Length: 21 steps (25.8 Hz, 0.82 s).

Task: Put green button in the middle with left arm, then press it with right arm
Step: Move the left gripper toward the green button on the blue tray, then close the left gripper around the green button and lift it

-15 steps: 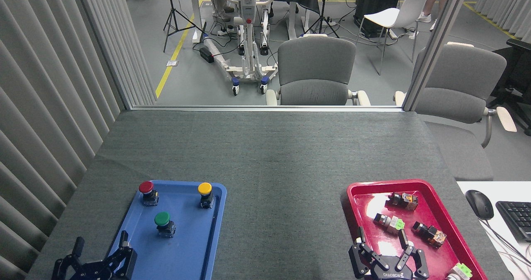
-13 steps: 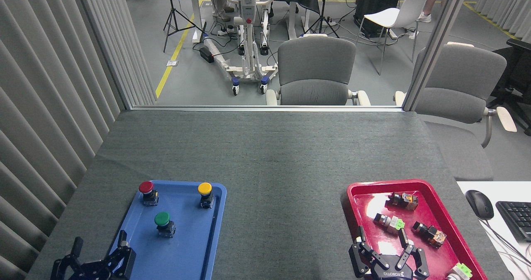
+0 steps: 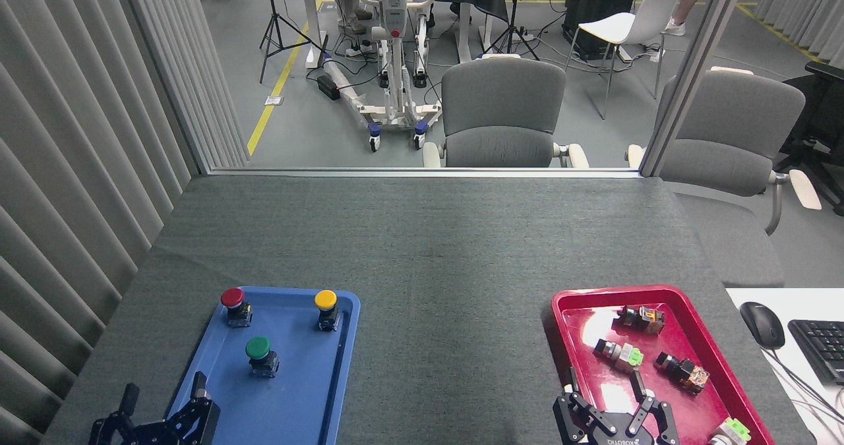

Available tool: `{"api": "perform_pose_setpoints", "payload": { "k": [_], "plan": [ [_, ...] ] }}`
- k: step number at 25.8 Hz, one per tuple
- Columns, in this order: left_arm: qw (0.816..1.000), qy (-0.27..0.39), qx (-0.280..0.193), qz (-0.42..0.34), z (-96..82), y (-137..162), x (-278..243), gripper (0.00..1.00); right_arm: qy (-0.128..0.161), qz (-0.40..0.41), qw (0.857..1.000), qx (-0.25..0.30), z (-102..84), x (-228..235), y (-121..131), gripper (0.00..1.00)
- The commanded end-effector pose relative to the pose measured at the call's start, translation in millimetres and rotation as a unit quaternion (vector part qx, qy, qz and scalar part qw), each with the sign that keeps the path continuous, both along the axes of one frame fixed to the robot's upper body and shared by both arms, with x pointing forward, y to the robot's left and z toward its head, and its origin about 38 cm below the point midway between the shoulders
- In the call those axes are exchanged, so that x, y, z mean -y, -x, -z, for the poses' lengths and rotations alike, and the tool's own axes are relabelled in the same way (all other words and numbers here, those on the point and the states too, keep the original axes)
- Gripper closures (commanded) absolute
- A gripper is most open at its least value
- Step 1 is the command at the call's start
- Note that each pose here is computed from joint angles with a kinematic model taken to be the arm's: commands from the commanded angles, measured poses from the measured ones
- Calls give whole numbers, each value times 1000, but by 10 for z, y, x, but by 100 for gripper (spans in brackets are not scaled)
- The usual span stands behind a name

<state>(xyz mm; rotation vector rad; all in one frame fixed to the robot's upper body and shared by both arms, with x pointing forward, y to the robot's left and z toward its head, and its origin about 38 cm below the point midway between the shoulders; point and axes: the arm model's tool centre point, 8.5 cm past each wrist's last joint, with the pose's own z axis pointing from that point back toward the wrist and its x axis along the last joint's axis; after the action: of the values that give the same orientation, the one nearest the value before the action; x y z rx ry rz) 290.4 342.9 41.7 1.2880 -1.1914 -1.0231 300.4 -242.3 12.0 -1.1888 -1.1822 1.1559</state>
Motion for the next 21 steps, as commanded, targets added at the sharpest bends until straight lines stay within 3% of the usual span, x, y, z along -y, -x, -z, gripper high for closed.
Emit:
{"api": "perform_pose_setpoints", "payload": {
  "k": [1, 3, 5, 8, 12, 21],
  "plan": [
    [1000, 1, 0, 2, 1, 1, 1, 0, 1, -2, 1000, 8, 2, -25, 28, 1],
    [1000, -8, -7, 6, 15, 53, -30, 0, 0, -5, 1000, 21, -93, -51, 69, 1],
    [1000, -18, -7, 10, -13, 97, -59, 0, 5, 0, 1000, 11, -37, -2, 138, 1],
    [1000, -19, -7, 12, -19, 98, -55, 1, 5, 1, 1000, 5, 13, -3, 125, 1],
    [999, -29, -17, 30, 8, 78, -40, 1, 0, 0, 1000, 21, -78, -45, 26, 1],
    [992, -27, -80, 89, 235, -236, 229, 1, -2, -5, 1000, 26, -107, -72, -27, 1]
  ]
}}
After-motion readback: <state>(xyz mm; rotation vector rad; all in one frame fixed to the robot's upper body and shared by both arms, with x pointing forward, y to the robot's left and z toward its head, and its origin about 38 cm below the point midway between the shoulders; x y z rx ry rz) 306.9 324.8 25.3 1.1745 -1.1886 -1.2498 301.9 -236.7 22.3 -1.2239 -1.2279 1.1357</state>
